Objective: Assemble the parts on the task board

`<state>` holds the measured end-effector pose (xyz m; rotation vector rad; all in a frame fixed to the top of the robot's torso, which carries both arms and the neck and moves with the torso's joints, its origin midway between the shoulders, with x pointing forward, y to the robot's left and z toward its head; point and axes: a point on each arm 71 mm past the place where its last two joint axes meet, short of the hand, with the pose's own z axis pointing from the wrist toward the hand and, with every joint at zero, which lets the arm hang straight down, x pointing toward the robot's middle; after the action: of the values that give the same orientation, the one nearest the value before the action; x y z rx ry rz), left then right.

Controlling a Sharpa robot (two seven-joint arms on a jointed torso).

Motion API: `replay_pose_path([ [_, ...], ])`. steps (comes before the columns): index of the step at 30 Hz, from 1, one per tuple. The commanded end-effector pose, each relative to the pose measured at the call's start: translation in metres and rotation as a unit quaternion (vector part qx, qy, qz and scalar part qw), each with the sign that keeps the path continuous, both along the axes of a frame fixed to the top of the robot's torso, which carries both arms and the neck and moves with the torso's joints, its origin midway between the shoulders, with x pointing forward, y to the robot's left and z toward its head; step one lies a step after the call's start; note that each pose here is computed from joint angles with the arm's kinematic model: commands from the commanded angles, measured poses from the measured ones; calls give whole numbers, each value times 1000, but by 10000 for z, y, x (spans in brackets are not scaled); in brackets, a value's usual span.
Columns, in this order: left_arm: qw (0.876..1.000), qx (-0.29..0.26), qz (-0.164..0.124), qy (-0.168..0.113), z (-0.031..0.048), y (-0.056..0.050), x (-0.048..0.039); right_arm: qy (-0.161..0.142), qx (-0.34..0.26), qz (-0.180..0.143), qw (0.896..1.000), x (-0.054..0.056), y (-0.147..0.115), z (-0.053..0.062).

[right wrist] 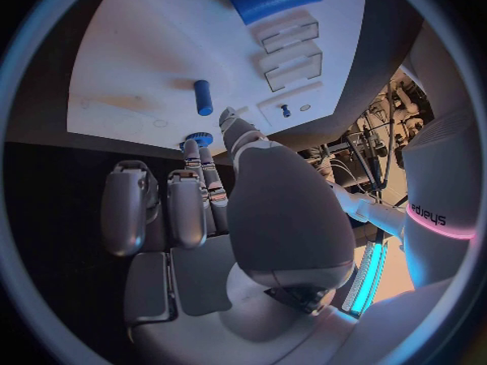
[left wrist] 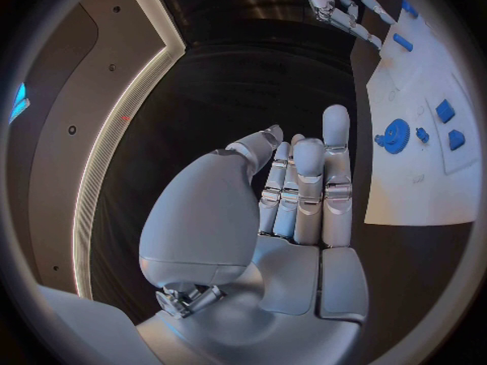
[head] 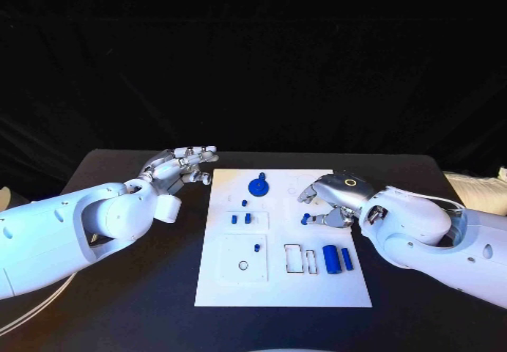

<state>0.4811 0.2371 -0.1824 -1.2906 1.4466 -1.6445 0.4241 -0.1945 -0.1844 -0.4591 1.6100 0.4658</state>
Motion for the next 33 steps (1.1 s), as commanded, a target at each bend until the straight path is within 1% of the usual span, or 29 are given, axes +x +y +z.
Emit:
replay_pose_path([
  [1,1000,-4,-11,-5,12,-28,-7,13,-32,-16,999,36,-42,-49],
  [10,1000,-4,-11,-5,12,-28,-8,19,-46,-16,999,80,-45,-105],
  [22,1000,-4,-13,-4,10,-32,-10,52,-50,9,997,70,63,-241],
  [33,1000,-4,-13,-3,9,-33,-9,60,-49,17,997,77,104,-283],
])
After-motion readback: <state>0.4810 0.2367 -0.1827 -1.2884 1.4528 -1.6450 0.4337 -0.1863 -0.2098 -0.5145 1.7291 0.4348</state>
